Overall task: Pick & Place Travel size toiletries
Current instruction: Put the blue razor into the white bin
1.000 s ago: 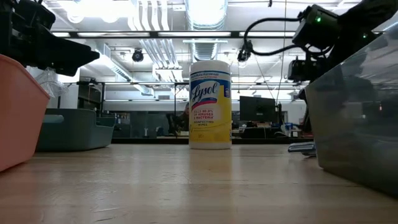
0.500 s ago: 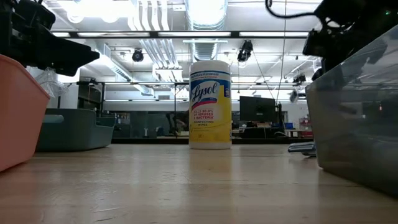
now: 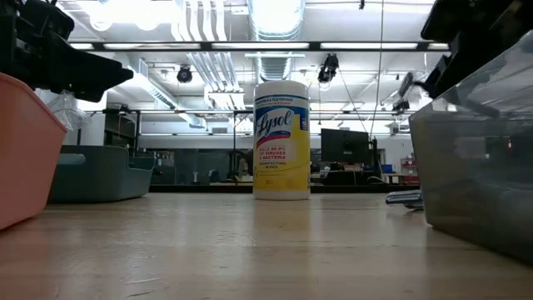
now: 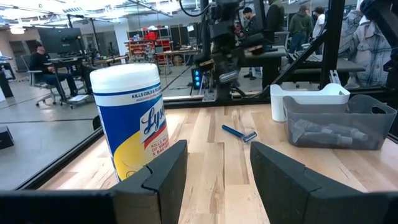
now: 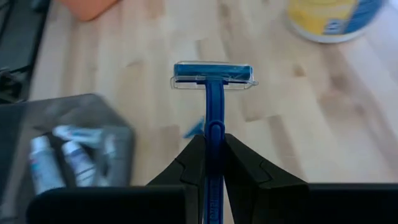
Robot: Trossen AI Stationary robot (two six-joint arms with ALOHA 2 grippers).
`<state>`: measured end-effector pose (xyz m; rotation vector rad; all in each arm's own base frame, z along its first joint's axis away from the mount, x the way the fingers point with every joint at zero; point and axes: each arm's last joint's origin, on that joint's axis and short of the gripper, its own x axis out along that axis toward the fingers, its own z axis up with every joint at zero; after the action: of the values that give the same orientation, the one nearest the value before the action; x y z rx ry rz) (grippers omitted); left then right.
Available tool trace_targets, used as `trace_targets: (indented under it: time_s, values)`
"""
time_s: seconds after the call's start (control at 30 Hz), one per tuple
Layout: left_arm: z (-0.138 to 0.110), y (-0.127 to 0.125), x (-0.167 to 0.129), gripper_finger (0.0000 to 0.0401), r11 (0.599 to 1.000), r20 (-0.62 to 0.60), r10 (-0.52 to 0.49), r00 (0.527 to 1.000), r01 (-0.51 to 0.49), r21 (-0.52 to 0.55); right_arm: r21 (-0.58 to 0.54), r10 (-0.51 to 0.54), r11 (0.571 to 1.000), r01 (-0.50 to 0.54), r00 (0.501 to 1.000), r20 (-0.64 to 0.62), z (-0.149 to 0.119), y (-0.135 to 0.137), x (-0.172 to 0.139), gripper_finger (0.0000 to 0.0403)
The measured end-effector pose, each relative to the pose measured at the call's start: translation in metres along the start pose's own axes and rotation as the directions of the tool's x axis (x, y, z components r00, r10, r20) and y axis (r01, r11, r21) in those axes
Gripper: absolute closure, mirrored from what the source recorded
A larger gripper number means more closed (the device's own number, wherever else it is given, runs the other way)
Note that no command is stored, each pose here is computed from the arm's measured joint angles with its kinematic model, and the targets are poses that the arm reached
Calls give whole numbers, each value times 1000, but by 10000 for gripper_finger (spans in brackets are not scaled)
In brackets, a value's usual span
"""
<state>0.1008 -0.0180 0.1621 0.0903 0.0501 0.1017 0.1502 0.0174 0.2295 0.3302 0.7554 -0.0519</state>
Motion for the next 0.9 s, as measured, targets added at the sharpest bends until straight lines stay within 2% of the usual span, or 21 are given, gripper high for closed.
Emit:
trace_targets:
  time_s: [0.27, 0.47, 0.9]
  values:
    - [0, 0, 0, 220, 1000, 0, 0, 1000, 0, 0, -2, 134, 991, -134, 989, -62, -9, 30, -3, 369]
    - [0, 0, 0, 220, 1000, 0, 0, 1000, 0, 0, 81, 239, 970, -230, 963, -125, -24, 53, -10, 369]
    - [0, 0, 0, 220, 1000, 0, 0, 1000, 0, 0, 230, 308, 941, -246, 905, -292, -78, 108, -15, 369]
